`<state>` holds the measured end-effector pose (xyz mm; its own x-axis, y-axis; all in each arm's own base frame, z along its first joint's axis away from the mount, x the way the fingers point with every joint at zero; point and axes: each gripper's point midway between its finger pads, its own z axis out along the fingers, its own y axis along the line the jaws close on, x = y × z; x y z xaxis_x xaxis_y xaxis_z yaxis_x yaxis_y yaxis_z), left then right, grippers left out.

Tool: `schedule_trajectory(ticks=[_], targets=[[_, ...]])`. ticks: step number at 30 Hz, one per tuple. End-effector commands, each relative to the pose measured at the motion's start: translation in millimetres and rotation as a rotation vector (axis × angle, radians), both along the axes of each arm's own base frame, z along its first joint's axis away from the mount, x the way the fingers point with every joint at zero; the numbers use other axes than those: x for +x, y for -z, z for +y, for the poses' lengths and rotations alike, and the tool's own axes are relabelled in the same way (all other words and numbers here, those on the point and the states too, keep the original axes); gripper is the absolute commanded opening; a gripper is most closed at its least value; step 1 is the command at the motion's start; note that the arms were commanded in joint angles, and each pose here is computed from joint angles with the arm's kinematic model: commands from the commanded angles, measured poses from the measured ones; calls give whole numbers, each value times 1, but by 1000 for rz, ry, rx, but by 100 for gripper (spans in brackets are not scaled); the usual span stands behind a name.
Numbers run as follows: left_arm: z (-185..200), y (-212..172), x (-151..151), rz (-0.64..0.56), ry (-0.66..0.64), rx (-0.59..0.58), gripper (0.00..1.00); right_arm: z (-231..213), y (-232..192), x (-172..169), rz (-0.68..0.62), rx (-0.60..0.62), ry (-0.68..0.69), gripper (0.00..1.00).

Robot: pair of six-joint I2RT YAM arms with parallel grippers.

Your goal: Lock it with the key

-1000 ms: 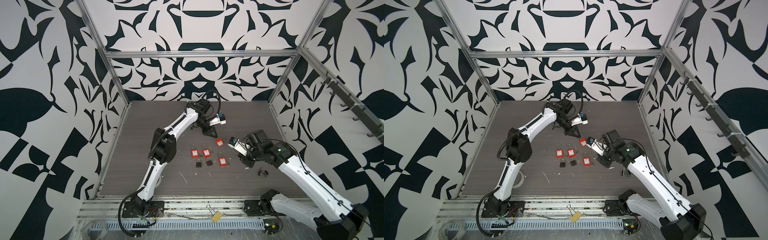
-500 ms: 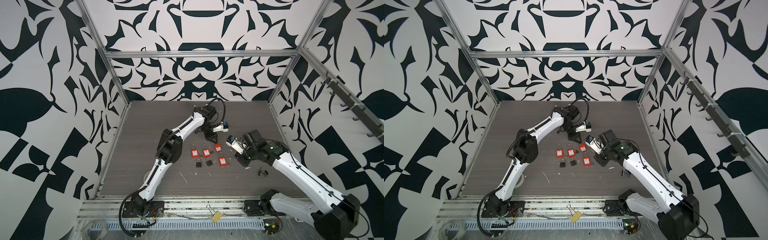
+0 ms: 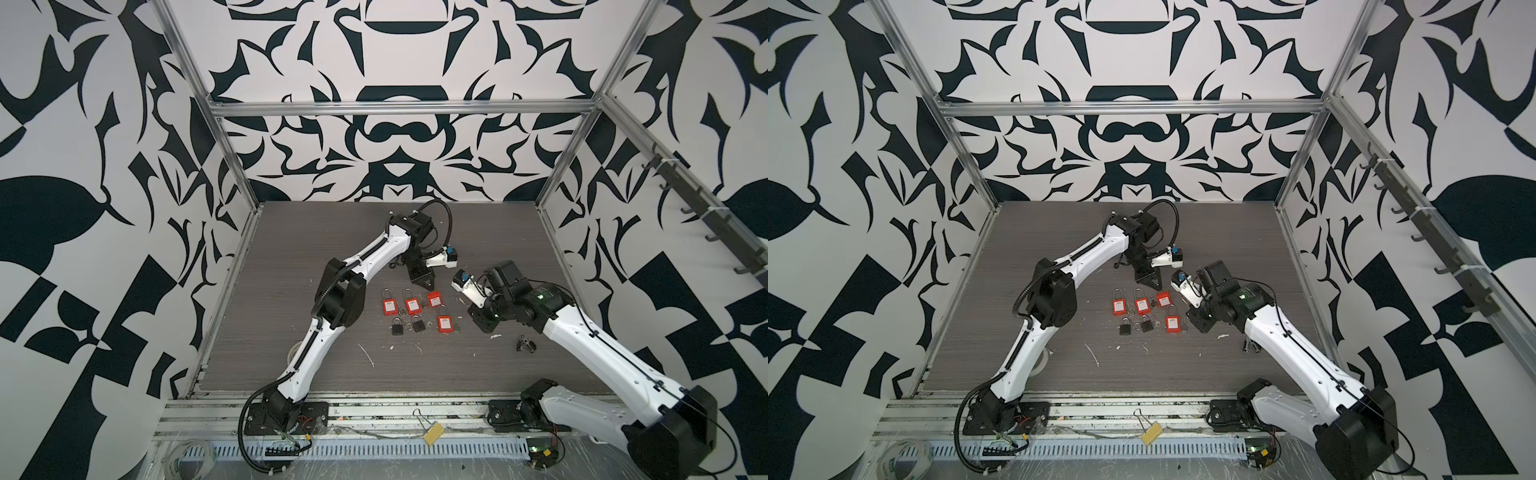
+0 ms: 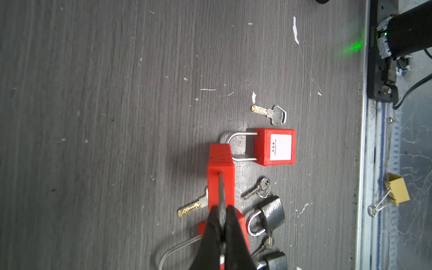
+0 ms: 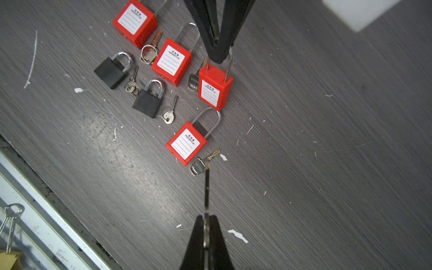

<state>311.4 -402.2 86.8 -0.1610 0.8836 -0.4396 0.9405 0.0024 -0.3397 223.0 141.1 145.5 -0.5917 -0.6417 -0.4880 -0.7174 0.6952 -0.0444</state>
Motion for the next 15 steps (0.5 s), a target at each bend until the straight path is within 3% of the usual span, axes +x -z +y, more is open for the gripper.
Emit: schedule_trajectory(ticks=[1, 15], targets=[[0, 11, -15, 53, 36, 30, 2, 4, -3, 4, -10, 29, 14, 0], [-10, 19, 20, -141, -27, 72, 28, 7, -1, 10, -14, 42, 34, 0]])
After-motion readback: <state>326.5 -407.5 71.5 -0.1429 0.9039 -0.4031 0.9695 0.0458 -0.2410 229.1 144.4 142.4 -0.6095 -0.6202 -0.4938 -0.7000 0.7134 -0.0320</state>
